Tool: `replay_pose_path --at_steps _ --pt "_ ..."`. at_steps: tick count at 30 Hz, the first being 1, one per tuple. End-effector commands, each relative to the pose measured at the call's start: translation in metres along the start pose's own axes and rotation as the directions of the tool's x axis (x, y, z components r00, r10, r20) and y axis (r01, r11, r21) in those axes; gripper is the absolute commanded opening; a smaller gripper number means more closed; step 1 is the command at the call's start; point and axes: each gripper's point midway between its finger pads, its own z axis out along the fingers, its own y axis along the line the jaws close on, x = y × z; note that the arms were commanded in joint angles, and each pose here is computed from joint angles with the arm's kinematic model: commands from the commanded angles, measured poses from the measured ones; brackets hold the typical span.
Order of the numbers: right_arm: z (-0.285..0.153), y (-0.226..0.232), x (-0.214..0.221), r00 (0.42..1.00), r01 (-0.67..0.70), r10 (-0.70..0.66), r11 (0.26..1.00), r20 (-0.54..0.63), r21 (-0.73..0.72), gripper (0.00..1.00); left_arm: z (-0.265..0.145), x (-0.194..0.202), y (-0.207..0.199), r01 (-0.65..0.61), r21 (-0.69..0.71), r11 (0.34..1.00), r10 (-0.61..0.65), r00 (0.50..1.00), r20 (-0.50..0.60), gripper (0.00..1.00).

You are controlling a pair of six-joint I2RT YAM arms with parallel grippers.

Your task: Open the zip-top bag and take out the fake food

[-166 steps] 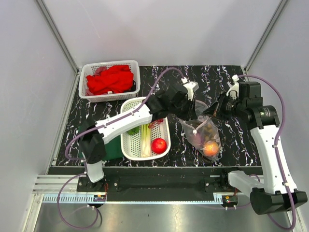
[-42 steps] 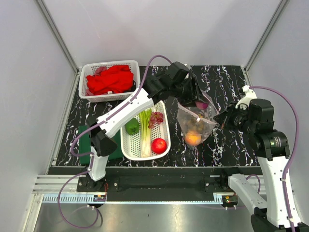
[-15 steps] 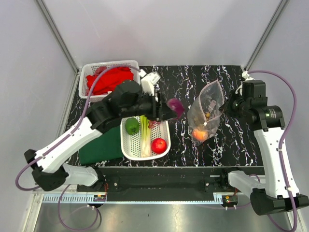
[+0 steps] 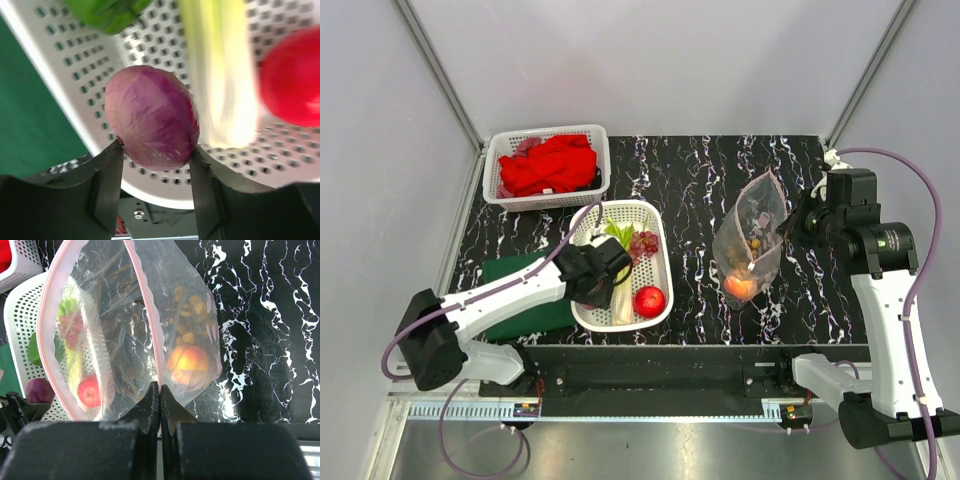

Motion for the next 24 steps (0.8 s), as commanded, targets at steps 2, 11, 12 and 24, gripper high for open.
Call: replay_pose_path --at_steps 2,11,12,24 --pt "-0.003 0.009 -0.007 1.000 0.017 -0.017 0.999 0.010 -0.041 0.00 0.015 -0.013 0.013 0.015 -0.121 0.993 -0.009 0.999 0.051 0.27" --pt "0.001 0.029 0.008 0.997 0.007 -0.019 0.987 -0.074 -0.163 0.00 -0.001 -0.029 -0.012 -0.002 -0.060 0.998 0.007 0.996 0.084 0.99" --pt "0.001 0.032 0.010 0.996 0.002 -0.018 0.983 -0.085 -0.181 0.00 -0.018 -0.045 -0.023 0.001 -0.014 1.000 0.001 0.990 0.138 0.99" --pt "-0.005 0.057 0.024 0.989 0.005 -0.052 0.947 -0.138 -0.320 0.00 -0.258 -0.196 -0.179 -0.290 0.651 0.701 -0.226 0.776 0.589 0.36"
